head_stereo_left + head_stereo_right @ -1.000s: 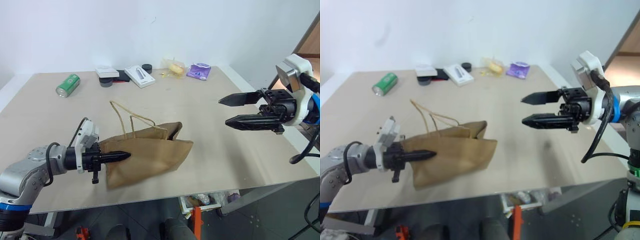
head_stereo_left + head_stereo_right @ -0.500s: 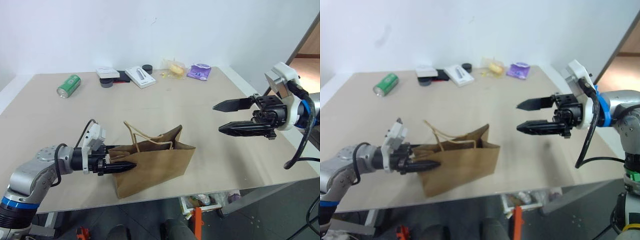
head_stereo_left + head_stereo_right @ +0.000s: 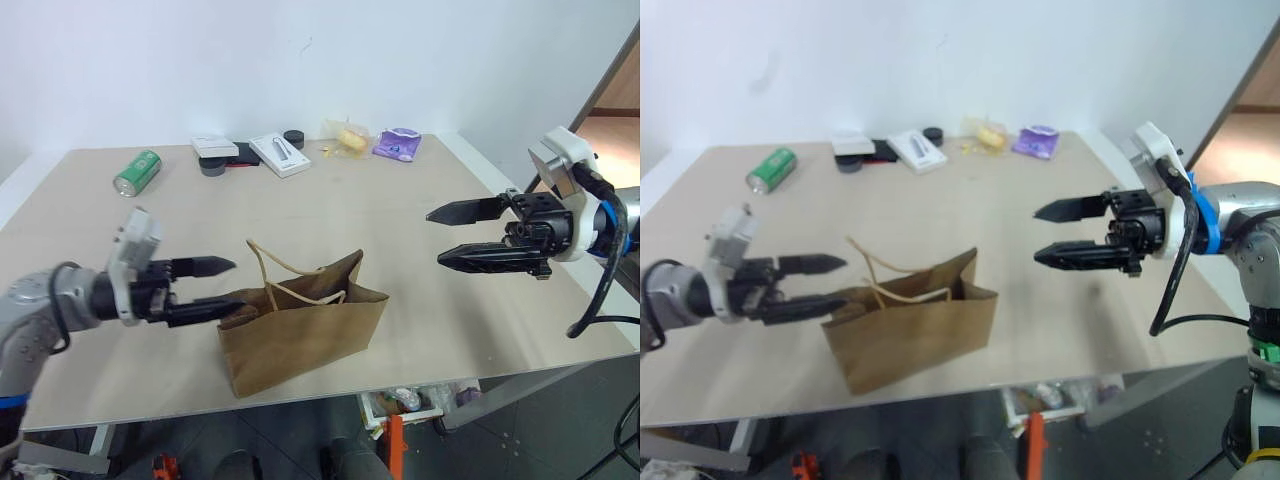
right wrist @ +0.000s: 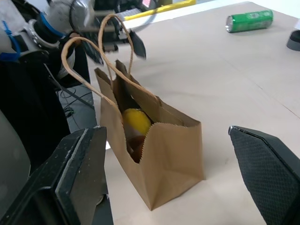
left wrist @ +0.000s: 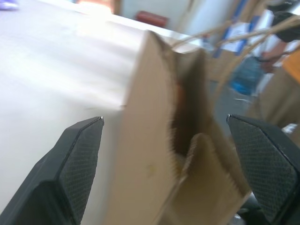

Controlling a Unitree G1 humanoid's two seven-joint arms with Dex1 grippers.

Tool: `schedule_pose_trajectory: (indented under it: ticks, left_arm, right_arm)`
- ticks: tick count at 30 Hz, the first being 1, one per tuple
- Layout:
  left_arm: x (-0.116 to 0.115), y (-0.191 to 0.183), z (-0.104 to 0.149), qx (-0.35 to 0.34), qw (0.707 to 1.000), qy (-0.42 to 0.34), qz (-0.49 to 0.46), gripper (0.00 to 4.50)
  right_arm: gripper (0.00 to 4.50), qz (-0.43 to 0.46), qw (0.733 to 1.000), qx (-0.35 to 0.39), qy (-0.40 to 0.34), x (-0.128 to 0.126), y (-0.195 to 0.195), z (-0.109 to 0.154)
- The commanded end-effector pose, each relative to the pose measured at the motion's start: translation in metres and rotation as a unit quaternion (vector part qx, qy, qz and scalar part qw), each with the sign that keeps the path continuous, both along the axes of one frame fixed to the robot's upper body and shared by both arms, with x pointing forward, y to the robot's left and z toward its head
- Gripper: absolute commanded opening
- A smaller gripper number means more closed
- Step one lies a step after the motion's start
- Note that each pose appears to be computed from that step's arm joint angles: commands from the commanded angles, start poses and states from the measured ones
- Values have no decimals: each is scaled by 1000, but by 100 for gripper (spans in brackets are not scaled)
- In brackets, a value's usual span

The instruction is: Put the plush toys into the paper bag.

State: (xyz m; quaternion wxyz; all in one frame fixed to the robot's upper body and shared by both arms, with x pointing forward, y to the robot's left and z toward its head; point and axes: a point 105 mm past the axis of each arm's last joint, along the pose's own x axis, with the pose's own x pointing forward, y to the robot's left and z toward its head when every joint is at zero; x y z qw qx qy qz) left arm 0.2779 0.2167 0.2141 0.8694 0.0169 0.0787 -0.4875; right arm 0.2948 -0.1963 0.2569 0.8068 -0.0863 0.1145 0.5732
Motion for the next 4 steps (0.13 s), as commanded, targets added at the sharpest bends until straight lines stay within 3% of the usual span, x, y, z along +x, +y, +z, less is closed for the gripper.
schedule_pose_trajectory:
  ticks: [1,4]
  left_arm:
    - [13,58,-3,55,992,-17,116,436]
    - [15,61,-7,53,991,-14,118,436]
  right_arm:
    - [450,-91,995,-31,-28,23,-12,-10]
    - [450,-96,995,-27,-28,23,-11,-13]
